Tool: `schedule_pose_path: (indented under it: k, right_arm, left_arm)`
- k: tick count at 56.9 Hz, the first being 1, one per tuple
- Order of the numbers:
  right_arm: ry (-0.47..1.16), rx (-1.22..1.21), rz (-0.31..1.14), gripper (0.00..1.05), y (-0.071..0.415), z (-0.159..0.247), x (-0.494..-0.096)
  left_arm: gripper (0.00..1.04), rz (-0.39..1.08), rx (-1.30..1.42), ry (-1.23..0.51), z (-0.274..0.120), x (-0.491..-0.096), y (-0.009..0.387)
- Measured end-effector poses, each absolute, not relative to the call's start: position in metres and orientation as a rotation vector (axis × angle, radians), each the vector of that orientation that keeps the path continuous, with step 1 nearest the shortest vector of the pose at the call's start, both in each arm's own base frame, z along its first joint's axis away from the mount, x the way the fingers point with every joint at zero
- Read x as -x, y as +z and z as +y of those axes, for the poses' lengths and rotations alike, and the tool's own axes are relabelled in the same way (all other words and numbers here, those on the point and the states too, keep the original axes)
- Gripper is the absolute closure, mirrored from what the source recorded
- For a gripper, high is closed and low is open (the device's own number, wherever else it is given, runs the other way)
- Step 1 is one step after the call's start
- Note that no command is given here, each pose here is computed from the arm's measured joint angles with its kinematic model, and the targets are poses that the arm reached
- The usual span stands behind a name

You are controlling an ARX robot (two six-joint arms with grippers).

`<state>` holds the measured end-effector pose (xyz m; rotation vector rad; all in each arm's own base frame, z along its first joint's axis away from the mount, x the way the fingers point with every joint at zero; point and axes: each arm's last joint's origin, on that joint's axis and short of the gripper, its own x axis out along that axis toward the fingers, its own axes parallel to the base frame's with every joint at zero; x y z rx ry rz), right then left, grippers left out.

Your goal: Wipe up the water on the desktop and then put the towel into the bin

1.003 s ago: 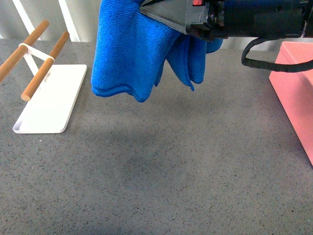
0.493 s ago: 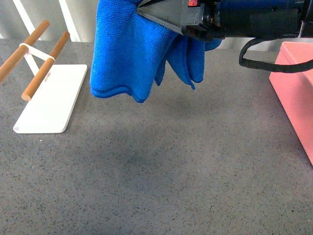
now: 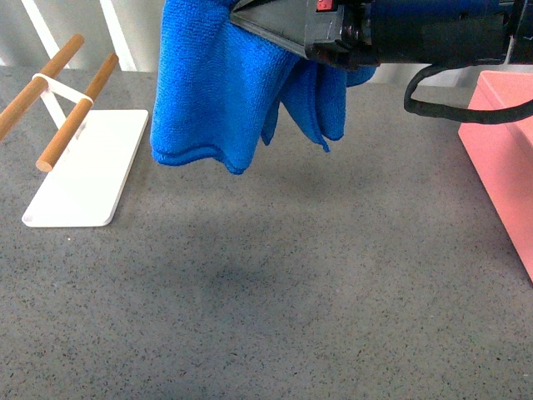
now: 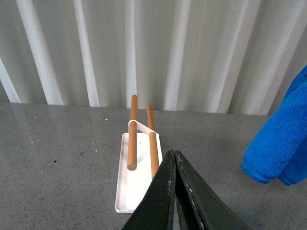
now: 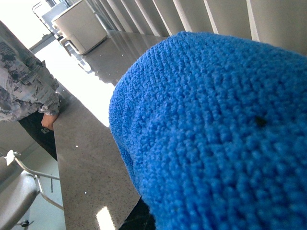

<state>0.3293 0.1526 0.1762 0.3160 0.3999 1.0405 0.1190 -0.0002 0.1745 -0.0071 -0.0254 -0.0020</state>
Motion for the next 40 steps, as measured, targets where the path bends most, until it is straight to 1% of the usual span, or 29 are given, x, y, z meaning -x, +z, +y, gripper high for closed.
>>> schedule_pose_path:
  k: [32, 37, 40]
  right_arm:
    - [1.026, -0.315, 0.402, 1.0, 0.173, 0.152, -0.327]
    - [1.026, -0.316, 0.402, 1.0, 0.173, 0.152, -0.327]
    - [1.025, -0.316, 0.401, 1.0, 0.173, 0.152, -0.327]
  left_arm:
    - [1.01, -0.026, 0.007, -0.002, 0.0, -0.108, 0.174]
    - [1.01, 0.008, 0.007, -0.003, 0.0, -0.101, 0.17]
    - [1.01, -0.003, 0.007, -0.002, 0.0, -0.098, 0.17]
